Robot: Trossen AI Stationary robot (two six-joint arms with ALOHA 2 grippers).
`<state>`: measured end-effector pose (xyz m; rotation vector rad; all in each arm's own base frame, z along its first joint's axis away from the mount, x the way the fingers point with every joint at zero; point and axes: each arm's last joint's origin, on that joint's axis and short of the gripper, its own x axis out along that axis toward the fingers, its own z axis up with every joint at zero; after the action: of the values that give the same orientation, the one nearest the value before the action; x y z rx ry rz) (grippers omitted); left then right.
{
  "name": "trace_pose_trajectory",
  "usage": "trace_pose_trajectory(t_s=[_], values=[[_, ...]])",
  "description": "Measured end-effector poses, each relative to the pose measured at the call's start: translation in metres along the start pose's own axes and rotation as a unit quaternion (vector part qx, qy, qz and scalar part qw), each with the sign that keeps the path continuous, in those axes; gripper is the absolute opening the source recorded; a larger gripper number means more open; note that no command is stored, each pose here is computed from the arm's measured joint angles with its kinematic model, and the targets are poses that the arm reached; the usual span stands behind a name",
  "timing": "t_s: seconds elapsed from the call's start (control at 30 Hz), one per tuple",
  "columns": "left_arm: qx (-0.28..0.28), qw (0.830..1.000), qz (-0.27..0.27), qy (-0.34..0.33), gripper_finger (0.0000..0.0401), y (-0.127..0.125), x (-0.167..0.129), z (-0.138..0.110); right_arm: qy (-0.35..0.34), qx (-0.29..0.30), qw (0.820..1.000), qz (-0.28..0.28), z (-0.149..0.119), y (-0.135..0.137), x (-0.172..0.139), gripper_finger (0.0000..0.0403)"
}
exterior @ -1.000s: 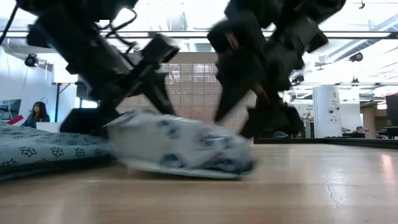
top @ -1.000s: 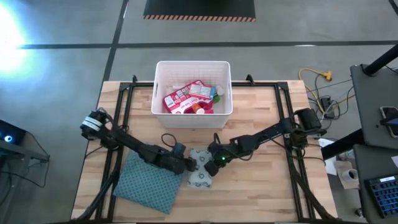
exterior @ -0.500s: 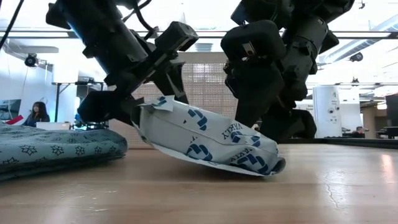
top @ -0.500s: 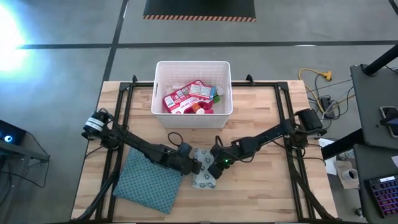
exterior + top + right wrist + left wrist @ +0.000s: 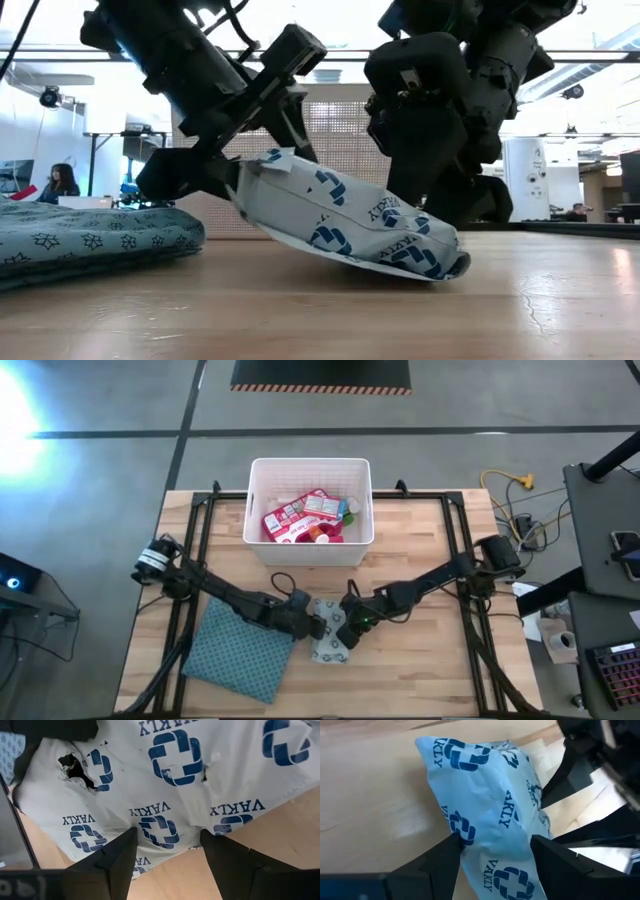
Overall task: Pick & place medical supplies in basket/bin
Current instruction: Put the light blue mailer bag into the white bin
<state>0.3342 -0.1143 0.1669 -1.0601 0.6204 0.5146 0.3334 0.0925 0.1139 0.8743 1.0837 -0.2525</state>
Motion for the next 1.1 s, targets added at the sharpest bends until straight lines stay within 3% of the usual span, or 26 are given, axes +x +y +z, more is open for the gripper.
trace_pose_trajectory(t_s=[0.57, 0.9, 1.1], values=[[-0.010, 1.000, -0.021, -0.002, 0.0217, -0.001, 0.009, -0.001, -0.017, -0.017, 1.000, 0.012, -0.005, -0.001, 0.002, 0.0219], [0.004, 1.000, -0.020, 0.006, 0.0217, -0.008, -0.011, 0.003, -0.020, -0.015, 1.000, 0.017, -0.014, -0.015, 0.006, 0.0219], [-0.002, 0.999, -0.031, 0.005, 0.0217, -0.009, -0.008, 0.004, -0.030, -0.012, 0.999, 0.030, -0.013, -0.012, 0.006, 0.0219]])
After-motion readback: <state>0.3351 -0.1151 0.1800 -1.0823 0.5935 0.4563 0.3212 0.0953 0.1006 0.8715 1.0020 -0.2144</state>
